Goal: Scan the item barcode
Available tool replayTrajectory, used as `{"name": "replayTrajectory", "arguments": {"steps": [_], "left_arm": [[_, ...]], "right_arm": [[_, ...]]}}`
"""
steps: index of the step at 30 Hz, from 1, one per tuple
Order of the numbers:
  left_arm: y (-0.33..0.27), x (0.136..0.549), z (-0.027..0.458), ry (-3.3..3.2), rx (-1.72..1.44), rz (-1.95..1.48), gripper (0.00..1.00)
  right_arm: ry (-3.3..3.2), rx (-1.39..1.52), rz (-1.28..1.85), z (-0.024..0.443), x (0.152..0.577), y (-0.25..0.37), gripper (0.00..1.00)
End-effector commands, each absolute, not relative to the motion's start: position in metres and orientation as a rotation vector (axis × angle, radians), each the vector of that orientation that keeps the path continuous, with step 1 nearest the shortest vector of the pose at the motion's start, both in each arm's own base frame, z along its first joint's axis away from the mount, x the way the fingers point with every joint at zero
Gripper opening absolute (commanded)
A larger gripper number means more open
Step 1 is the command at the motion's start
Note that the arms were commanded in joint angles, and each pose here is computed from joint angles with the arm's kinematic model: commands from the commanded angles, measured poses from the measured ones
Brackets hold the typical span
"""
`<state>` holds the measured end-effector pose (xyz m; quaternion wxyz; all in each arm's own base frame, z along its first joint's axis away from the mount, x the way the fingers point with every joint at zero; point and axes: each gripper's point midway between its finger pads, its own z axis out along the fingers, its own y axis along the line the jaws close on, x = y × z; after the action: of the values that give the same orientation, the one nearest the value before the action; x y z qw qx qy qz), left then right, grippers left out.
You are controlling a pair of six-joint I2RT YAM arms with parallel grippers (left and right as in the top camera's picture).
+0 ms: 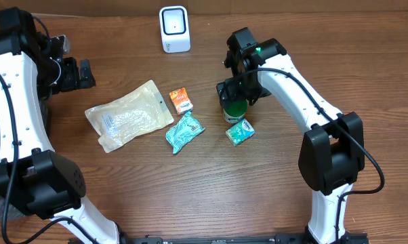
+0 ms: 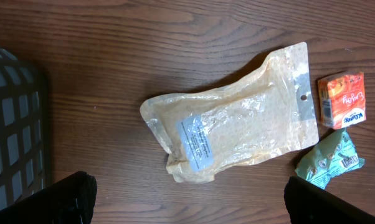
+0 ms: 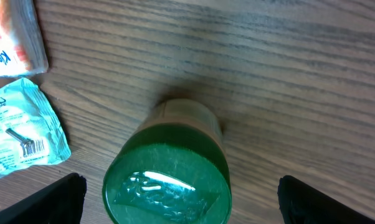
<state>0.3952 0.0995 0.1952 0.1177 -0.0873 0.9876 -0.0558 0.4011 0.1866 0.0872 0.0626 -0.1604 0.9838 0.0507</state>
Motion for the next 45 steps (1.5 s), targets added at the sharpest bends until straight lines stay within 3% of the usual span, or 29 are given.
{"name": "replayTrajectory", "arguments": {"steps": [1, 9, 18, 22, 27, 33, 45], "left_arm": [[0.095, 0.399, 0.207, 2.851, -0.259, -0.171, 0.99], [0.095, 0.399, 0.207, 2.851, -0.259, -0.171, 1.00], [0.095, 0.399, 0.207, 2.851, -0.259, -0.171, 1.00], [0.095, 0.399, 0.207, 2.851, -0.259, -0.171, 0.99], [0.095, 0.399, 0.207, 2.851, -0.259, -0.171, 1.00], [0.095, 0.399, 0.207, 2.851, -0.259, -0.171, 0.99], [0.095, 0.399, 0.207, 2.851, -0.259, -0.171, 1.00]], "right_arm": [[2.945, -0.520, 0.146, 0.088, 0.402, 0.187, 0.96], [2.972, -0.536, 0.148, 0.071, 0.393, 0.188, 0.90], [2.962, -0.531, 0.152, 0.068, 0.395, 0.189, 0.71], [2.960, -0.473, 0.164, 0.074, 0.398, 0.191, 0.56], [2.949, -0.469, 0.278, 0.092, 0.399, 0.203, 0.52], [2.891, -0.492, 0.533, 0.149, 0.394, 0.229, 0.44], [2.231, -0.807, 1.651, 0.306, 0.352, 0.264, 0.43]]}}
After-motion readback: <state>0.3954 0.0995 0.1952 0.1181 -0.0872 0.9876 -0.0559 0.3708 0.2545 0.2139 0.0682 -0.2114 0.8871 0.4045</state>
